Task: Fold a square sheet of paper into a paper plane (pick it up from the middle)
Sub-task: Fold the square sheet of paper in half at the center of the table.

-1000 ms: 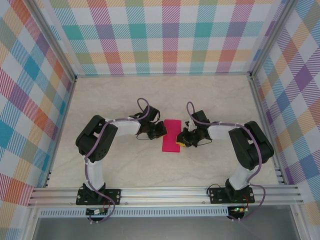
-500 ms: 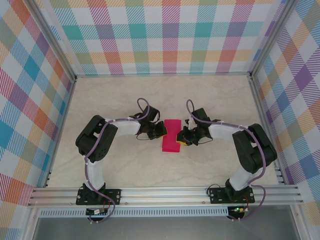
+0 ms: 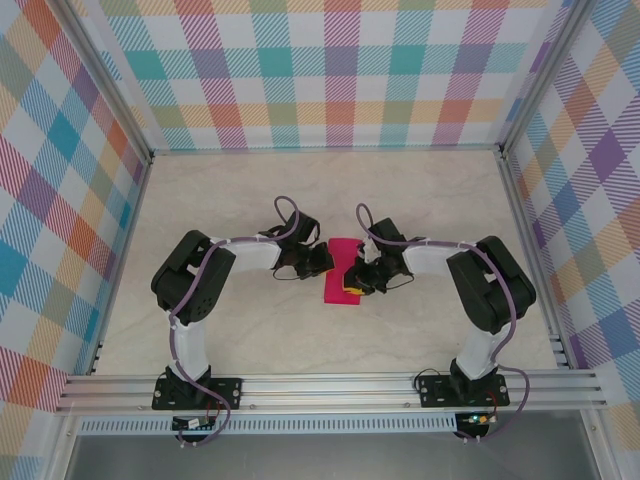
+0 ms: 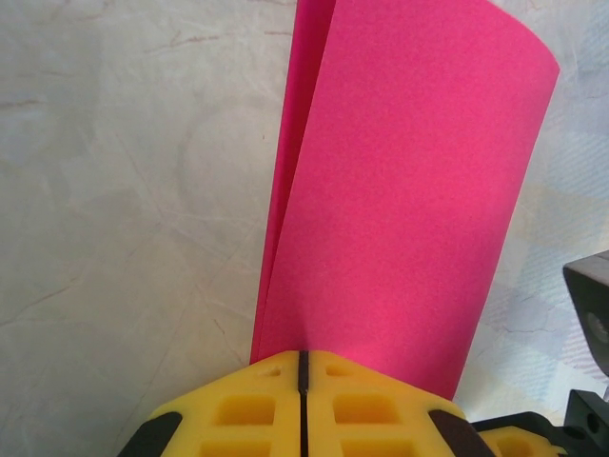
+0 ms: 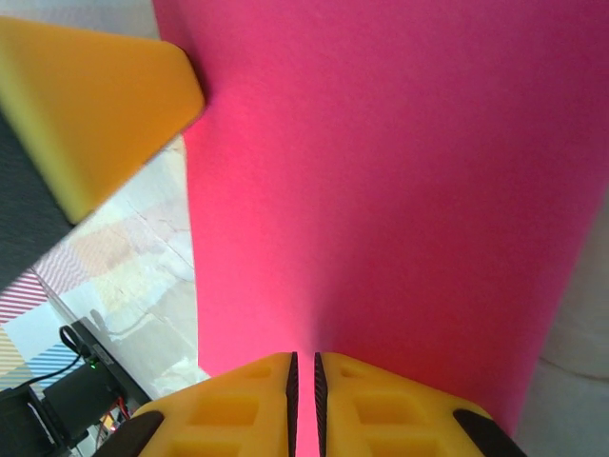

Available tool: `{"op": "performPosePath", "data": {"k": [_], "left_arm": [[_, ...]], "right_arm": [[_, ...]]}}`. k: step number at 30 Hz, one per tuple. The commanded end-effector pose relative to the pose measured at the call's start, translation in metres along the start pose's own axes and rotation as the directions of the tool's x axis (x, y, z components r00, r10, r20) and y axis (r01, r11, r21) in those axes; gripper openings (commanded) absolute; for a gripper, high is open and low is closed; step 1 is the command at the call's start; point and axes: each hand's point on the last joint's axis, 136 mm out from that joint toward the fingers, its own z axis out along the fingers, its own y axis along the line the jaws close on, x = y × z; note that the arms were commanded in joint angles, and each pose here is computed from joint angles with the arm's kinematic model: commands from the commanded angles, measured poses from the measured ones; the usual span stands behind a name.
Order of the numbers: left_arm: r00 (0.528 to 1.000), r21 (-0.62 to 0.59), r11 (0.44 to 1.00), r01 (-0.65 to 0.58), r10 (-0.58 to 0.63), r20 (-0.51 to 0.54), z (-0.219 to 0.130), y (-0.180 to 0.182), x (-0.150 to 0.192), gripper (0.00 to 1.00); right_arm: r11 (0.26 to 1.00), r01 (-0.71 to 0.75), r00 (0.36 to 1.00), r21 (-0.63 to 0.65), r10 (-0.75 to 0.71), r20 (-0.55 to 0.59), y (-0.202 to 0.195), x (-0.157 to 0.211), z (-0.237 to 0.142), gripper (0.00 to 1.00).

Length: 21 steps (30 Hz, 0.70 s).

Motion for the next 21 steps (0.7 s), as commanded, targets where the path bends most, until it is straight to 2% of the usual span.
{"op": "performPosePath", "data": {"k": [1, 15, 17, 21], "left_arm": [[0.988, -0.293, 0.952, 0.088, -0.120, -0.096, 0.010, 0.083, 0.044, 0.07], [0.986, -0.334, 0.938, 0.090, -0.130, -0.101, 0.008, 0.092, 0.048, 0.07], [0.987, -0.330, 0.940, 0.085, -0.126, -0.104, 0.007, 0.091, 0.047, 0.07], [0.987, -0.324, 0.943, 0.083, -0.123, -0.104, 0.007, 0.088, 0.047, 0.07]], "right_arm": [[0.999, 0.027, 0.999, 0.039, -0.025, -0.044, -0.018, 0.017, 0.002, 0.16], [0.994, -0.004, 0.997, 0.111, 0.013, -0.082, -0.049, 0.056, -0.013, 0.16], [0.994, -0.002, 0.998, 0.110, 0.009, -0.059, -0.043, 0.052, -0.019, 0.16], [0.997, 0.063, 0.995, 0.038, -0.066, 0.068, 0.003, 0.026, -0.048, 0.17]]}}
